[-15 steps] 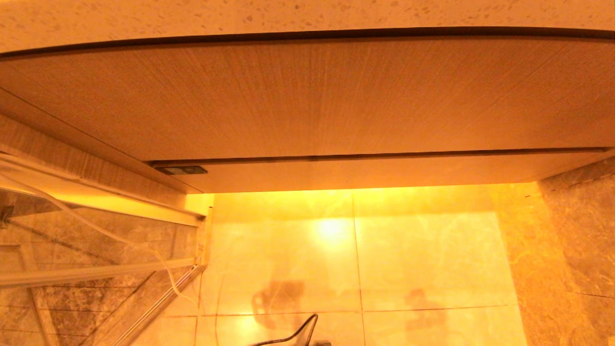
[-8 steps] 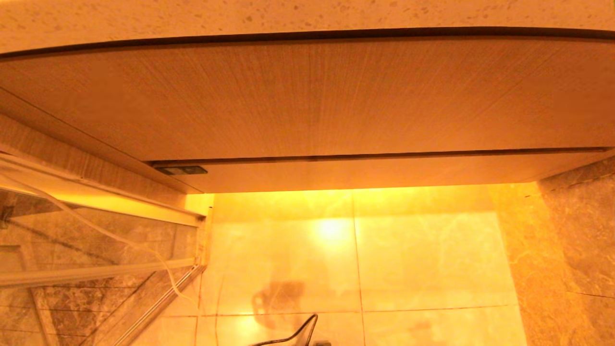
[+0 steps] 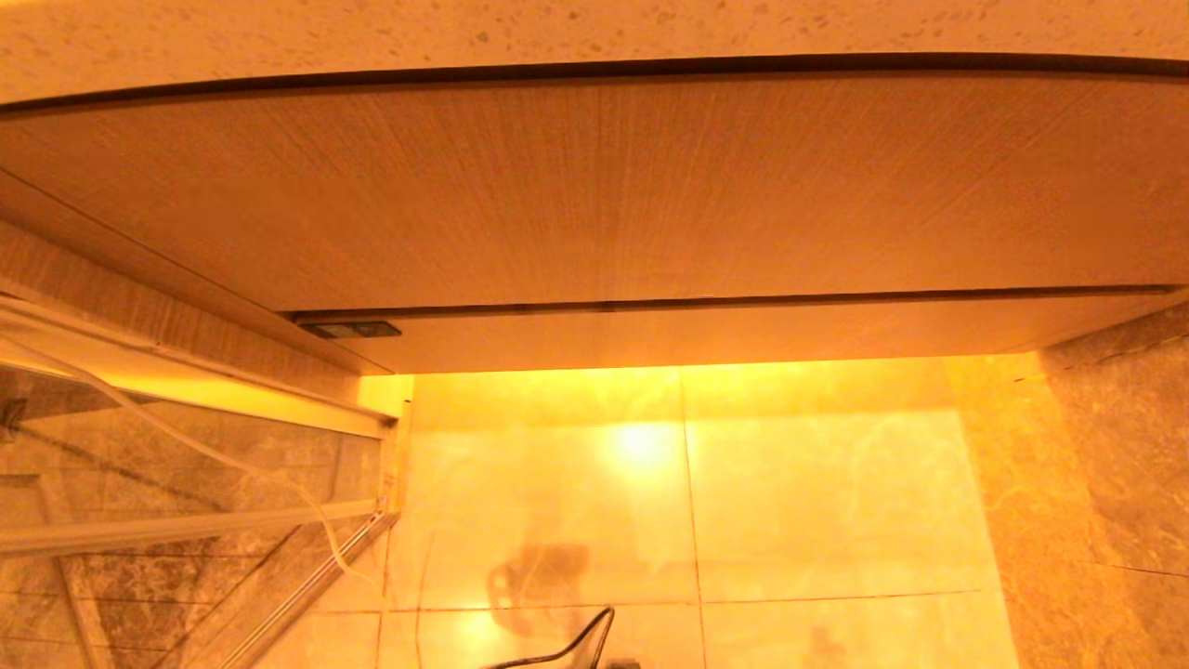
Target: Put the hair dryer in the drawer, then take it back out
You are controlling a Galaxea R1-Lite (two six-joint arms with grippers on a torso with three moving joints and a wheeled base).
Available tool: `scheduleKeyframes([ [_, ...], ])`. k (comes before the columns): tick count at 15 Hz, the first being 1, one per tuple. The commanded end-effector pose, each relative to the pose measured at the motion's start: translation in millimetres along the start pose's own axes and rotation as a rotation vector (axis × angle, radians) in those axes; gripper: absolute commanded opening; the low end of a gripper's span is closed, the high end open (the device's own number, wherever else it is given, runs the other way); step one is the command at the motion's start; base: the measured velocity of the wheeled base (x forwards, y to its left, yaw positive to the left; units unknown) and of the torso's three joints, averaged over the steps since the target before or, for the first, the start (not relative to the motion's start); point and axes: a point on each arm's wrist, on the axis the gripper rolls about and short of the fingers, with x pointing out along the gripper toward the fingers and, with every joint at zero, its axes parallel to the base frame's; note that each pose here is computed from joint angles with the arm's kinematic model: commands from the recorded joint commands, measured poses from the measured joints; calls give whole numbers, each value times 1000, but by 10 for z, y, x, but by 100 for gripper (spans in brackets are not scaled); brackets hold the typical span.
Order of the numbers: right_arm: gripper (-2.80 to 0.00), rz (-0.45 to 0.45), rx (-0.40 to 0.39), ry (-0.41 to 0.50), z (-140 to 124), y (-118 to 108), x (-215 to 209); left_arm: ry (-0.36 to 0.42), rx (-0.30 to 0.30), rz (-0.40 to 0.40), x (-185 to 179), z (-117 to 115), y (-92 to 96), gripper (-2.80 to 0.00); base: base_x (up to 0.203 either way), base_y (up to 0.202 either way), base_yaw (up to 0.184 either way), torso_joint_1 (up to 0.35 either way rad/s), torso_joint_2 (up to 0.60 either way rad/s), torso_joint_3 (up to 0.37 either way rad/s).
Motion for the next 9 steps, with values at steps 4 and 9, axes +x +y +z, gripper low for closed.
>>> scheduleKeyframes([
  [4,-280,-1,4,0,-24,1,0,0,0,0,0,0,0,0,0,0,0,0,0,0],
  [9,-280,0,8,1,-23,0,1,0,0,0,0,0,0,0,0,0,0,0,0,0],
])
